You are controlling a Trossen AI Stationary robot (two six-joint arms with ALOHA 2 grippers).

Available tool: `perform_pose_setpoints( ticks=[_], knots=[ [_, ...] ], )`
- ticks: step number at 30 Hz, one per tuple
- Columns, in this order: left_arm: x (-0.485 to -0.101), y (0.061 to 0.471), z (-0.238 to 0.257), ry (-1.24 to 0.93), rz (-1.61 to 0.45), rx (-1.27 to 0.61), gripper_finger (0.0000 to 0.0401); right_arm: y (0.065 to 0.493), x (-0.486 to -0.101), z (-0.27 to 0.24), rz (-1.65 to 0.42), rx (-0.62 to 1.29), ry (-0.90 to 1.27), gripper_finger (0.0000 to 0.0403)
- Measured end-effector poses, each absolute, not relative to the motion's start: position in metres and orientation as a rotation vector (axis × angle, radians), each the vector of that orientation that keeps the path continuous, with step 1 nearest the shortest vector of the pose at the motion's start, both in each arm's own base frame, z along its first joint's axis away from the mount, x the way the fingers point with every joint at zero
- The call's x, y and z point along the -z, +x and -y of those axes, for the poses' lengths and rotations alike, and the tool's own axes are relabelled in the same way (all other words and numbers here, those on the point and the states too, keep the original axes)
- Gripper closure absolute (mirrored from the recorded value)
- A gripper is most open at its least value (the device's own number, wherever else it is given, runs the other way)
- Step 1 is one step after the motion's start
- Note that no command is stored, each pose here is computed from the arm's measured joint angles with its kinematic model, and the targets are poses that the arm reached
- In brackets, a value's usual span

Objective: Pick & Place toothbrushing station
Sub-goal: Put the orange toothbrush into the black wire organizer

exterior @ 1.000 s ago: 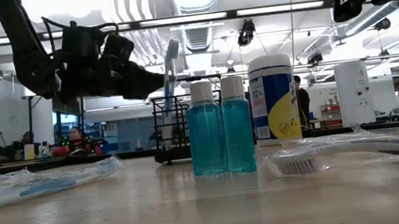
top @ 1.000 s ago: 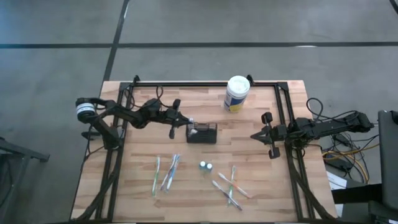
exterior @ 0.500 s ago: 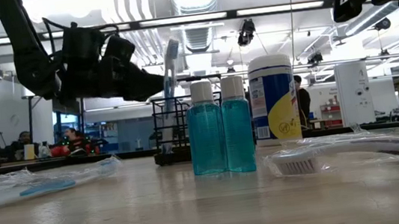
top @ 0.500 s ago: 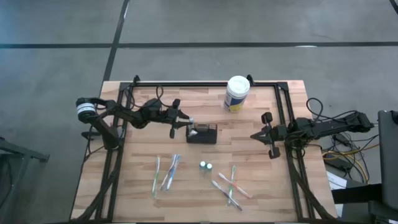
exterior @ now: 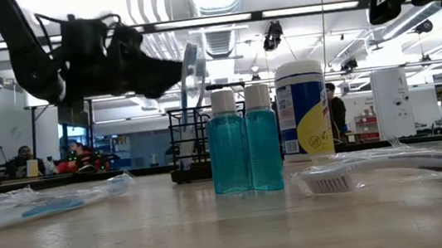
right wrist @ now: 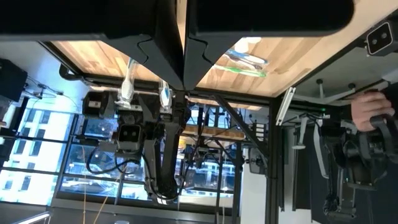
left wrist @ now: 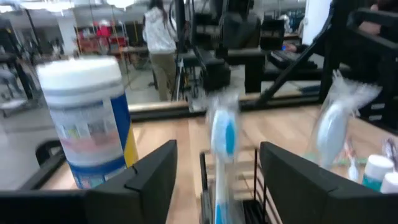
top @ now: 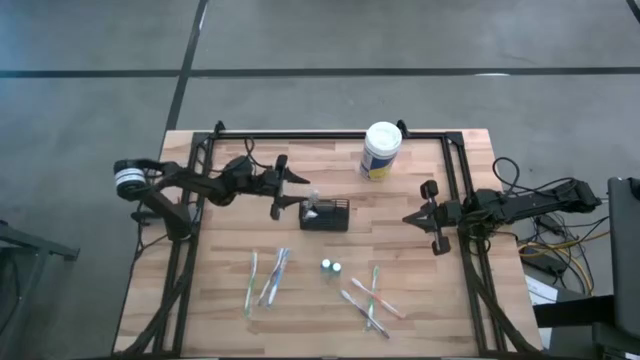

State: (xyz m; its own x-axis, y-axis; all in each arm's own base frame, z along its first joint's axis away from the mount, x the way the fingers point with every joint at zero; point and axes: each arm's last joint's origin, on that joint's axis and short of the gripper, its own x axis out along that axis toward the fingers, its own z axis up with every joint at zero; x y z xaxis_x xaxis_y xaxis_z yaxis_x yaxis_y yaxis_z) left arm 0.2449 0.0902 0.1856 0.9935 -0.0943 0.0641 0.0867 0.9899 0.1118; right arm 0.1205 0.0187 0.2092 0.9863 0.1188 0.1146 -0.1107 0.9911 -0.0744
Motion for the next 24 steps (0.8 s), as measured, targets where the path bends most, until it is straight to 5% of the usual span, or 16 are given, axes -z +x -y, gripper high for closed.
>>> perform_pose_setpoints(
  ticks=[9,13,17,22,24],
  knots=[
    [-0.262,0.194,-0.069,0.133,0.274,0.058,0.0170,0.120,-0.209,-0.019,0.117,-0.117,-0.051,0.0394],
    [-0.300,0.153,-0.053,0.170,0.205,-0.017,0.0198,0.121,-0.209,-0.019,0.109,-0.117,-0.041,0.0394],
    [-0.325,0.113,-0.039,0.231,0.037,-0.154,0.0256,0.121,-0.209,-0.019,0.110,-0.117,-0.040,0.0394],
    [-0.337,0.091,-0.031,0.277,0.030,-0.187,0.0376,0.121,-0.209,-0.019,0.112,-0.109,-0.040,0.0394],
    [-0.330,0.091,-0.031,0.292,-0.009,-0.186,0.0390,0.120,-0.209,-0.018,0.116,-0.108,-0.033,0.0394]
  ],
)
